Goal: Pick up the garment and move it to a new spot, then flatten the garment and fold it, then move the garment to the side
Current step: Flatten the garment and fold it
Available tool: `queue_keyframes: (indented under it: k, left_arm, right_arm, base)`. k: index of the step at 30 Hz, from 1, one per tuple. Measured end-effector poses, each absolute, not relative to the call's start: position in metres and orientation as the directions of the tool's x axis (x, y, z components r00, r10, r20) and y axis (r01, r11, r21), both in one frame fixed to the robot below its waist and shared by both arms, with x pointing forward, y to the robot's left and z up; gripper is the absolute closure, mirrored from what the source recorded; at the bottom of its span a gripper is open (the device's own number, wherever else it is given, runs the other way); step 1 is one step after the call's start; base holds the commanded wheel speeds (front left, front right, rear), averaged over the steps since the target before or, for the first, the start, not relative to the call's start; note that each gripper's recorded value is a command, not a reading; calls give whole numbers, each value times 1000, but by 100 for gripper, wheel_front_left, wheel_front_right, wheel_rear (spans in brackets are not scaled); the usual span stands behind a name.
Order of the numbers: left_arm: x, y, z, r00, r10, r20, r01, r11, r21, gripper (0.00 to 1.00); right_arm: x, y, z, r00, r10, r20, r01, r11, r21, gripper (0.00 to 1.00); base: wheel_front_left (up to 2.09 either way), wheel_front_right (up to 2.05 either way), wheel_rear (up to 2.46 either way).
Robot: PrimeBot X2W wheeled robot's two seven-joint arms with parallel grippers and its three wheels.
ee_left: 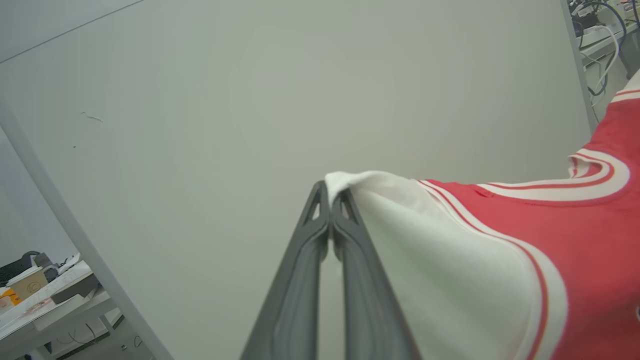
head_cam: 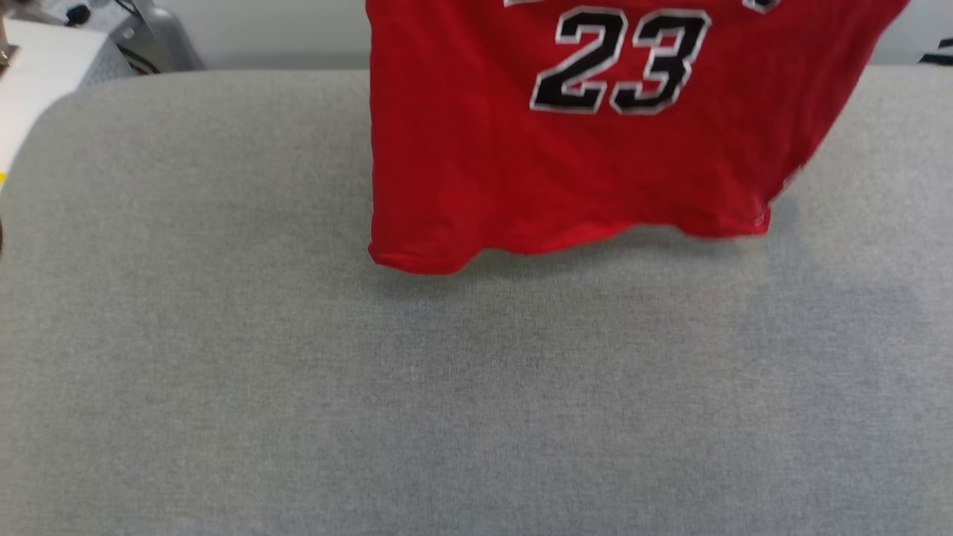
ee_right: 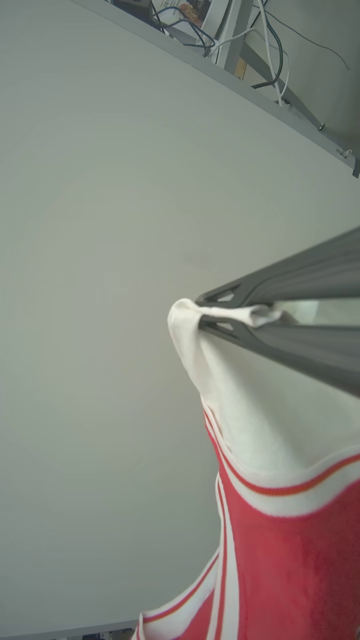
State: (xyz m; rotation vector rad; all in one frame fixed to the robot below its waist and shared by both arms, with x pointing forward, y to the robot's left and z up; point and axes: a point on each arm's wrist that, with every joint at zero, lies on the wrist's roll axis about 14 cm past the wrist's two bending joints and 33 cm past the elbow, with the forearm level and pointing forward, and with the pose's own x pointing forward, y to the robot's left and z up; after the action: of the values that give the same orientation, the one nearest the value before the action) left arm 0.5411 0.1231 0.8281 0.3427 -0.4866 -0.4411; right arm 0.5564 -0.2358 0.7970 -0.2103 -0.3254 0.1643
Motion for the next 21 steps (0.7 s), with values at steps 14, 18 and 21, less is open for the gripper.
queue_keyframes:
  k: [14, 18, 21]
  left_arm:
    - [648, 121, 812, 788, -419, 451, 246, 886, 393, 100]
    - [673, 121, 792, 797, -410, 443, 245, 891, 382, 100]
    - [690, 127, 769, 818, -392, 420, 248, 901, 357, 100]
  right_arm:
    - [654, -224, 786, 934, 160, 321, -81, 966, -244, 100]
    - [677, -222, 770, 936, 157, 315, -78, 965, -249, 100]
    - [694, -215, 742, 949, 167, 269, -96, 961, -259, 100]
  base:
    - [0, 0, 0]
    - [0, 0, 0]
    - [0, 0, 0]
